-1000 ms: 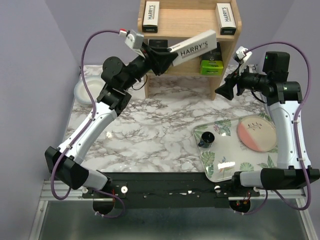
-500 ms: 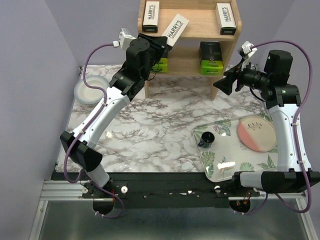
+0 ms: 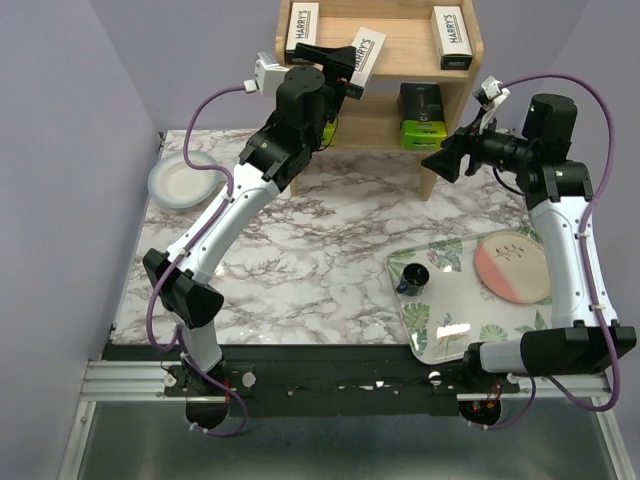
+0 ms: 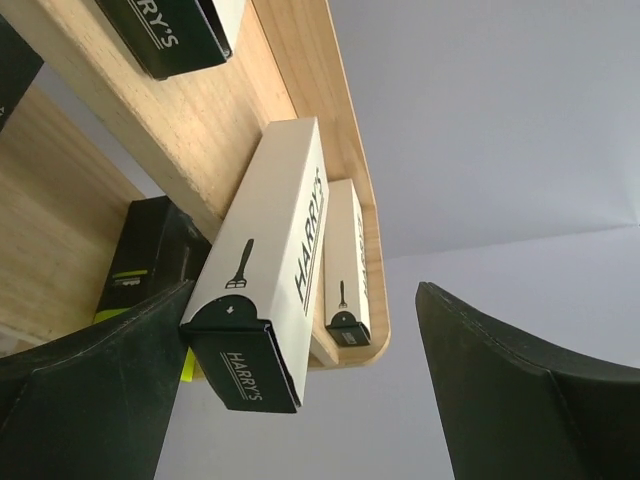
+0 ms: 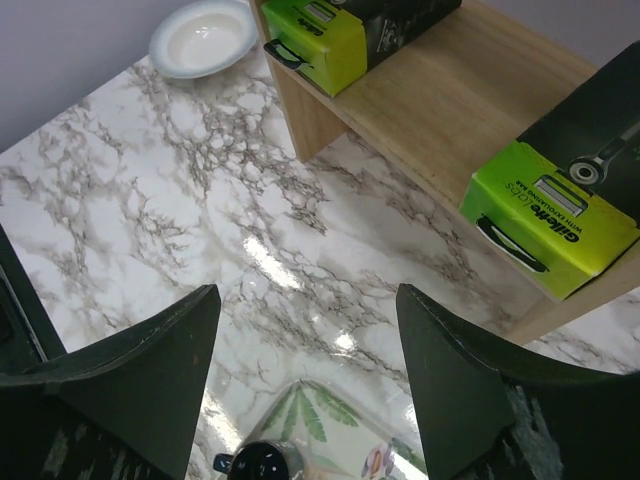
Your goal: Place and organize the shaving razors onto the shelf
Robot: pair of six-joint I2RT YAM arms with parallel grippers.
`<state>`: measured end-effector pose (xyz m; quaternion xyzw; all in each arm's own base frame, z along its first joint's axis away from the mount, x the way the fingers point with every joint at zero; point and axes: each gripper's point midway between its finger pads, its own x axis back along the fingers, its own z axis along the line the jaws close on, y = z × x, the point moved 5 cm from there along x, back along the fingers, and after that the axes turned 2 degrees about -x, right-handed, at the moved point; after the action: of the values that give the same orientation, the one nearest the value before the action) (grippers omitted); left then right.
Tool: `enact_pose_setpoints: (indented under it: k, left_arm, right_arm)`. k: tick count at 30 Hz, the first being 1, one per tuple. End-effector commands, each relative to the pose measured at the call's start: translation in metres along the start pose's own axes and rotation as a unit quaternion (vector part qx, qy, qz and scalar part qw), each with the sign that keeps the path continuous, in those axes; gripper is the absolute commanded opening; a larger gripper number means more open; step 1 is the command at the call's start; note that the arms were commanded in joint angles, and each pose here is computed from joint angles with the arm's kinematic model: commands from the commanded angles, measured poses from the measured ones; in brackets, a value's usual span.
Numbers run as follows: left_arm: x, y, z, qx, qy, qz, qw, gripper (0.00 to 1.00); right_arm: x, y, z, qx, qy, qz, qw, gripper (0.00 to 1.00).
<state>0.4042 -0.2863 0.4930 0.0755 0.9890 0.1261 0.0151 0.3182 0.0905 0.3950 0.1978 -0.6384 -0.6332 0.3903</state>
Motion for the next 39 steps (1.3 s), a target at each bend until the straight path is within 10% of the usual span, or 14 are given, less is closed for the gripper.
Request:
enact_pose_setpoints:
  k: [1, 18, 39]
  left_arm:
    - [-0.009, -0.003, -0.002, 0.02, 0.003, -0.021, 1.0, 0.99]
    - [-0.006, -0.028, -0.012, 0.027, -0.005, 0.007, 1.0, 0.99]
    - [-0.002, -0.025, -0.01, 0.012, -0.001, 0.0, 1.0, 0.99]
  right_arm:
    - [-0.005, 0.012, -0.005, -0.003, 0.013, -0.015, 1.0, 0.79]
    - [-0.016, 0.014, -0.011, -0.014, 0.03, -0.018, 0.999, 0.79]
    - [-0.114, 0.092, 0.044, -0.042, 0.134, -0.074, 0.987, 0.54]
